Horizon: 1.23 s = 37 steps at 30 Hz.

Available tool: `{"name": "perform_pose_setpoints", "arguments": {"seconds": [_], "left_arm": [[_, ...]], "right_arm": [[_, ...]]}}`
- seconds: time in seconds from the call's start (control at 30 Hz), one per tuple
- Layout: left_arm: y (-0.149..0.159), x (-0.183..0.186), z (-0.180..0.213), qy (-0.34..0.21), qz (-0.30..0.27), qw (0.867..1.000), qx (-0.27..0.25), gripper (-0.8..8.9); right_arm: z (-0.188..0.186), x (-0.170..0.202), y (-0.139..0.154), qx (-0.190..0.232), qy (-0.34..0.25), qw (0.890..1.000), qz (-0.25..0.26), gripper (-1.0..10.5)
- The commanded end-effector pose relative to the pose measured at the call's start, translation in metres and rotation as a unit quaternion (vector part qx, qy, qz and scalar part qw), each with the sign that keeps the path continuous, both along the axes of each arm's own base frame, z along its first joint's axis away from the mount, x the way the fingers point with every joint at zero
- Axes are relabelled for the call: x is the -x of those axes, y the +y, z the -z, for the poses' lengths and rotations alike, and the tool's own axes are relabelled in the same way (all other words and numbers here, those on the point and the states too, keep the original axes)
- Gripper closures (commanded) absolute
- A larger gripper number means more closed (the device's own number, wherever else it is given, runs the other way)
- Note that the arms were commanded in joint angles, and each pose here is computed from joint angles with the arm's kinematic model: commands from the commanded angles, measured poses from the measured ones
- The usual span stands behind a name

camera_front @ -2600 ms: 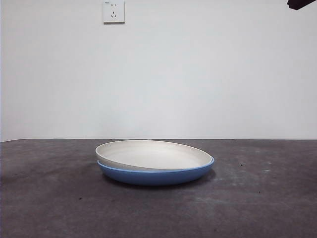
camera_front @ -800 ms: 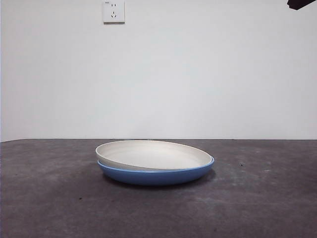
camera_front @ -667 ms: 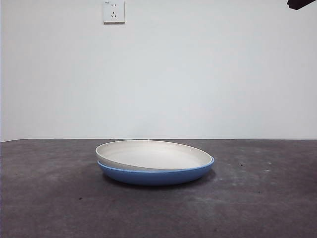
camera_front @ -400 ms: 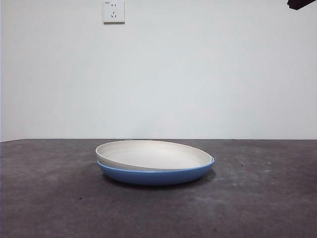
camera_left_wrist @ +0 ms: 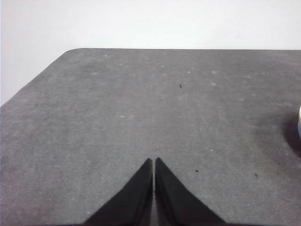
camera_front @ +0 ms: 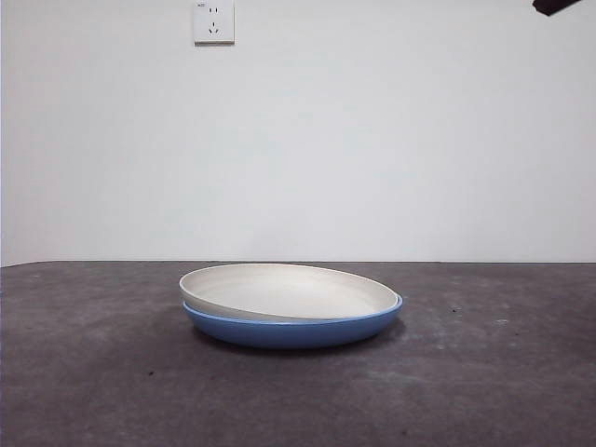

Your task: Pick up the white plate, put it on the blue plate, put it on desk

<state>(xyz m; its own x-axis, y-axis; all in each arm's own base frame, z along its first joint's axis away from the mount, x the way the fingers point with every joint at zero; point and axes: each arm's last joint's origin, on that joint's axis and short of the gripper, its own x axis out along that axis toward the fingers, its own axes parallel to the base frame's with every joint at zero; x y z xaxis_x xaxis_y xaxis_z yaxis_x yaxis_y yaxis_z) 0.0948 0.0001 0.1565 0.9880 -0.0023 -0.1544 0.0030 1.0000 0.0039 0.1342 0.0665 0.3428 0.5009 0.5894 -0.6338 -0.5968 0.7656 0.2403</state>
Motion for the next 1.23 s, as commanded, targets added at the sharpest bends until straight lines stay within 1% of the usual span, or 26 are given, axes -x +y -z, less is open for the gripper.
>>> {"name": "perform_pose_setpoints", "arguments": {"seconds": [0.03,0.1,0.2,0.27,0.37,0.5,0.57,0.7,0.83,1.0,1.23], "left_arm": [[0.000,-0.001,0.007,0.013,-0.002,1.000,0.005,8.04],[0.000,-0.001,0.007,0.013,-0.002,1.000,0.005,8.04],[0.000,-0.001,0.007,0.012,-0.002,1.000,0.005,8.04],[0.000,-0.001,0.007,0.013,-0.002,1.000,0.005,8.04],[0.000,-0.001,0.007,0.013,-0.002,1.000,0.005,8.04],[0.000,-0.001,0.007,0.013,-0.002,1.000,0.005,8.04],[0.000,-0.001,0.007,0.013,-0.002,1.000,0.005,8.04],[0.000,-0.001,0.007,0.013,-0.002,1.000,0.005,8.04],[0.000,-0.001,0.007,0.013,-0.002,1.000,0.005,8.04],[0.000,-0.001,0.007,0.013,-0.002,1.000,0.005,8.04],[0.000,-0.001,0.007,0.013,-0.002,1.000,0.005,8.04]], "right_arm": [[-0.014,-0.001,-0.009,-0.016,-0.105,0.994,0.015,9.4],[-0.016,0.002,-0.017,-0.036,-0.153,0.987,0.035,9.4],[-0.008,0.006,-0.030,-0.042,-0.216,0.972,0.083,9.4],[0.002,0.009,-0.040,-0.039,-0.255,0.958,0.123,9.4],[0.021,0.015,-0.050,-0.039,-0.300,0.939,0.163,9.4],[0.052,0.023,-0.060,-0.040,-0.342,0.914,0.215,9.4],[0.068,0.026,-0.063,-0.036,-0.353,0.905,0.234,9.4],[0.098,0.032,-0.067,-0.034,-0.360,0.892,0.272,9.4],[0.126,0.035,-0.069,-0.031,-0.354,0.881,0.312,9.4],[0.152,0.037,-0.071,-0.038,-0.343,0.874,0.343,9.4],[0.176,0.037,-0.071,-0.050,-0.328,0.875,0.352,9.4]]}}
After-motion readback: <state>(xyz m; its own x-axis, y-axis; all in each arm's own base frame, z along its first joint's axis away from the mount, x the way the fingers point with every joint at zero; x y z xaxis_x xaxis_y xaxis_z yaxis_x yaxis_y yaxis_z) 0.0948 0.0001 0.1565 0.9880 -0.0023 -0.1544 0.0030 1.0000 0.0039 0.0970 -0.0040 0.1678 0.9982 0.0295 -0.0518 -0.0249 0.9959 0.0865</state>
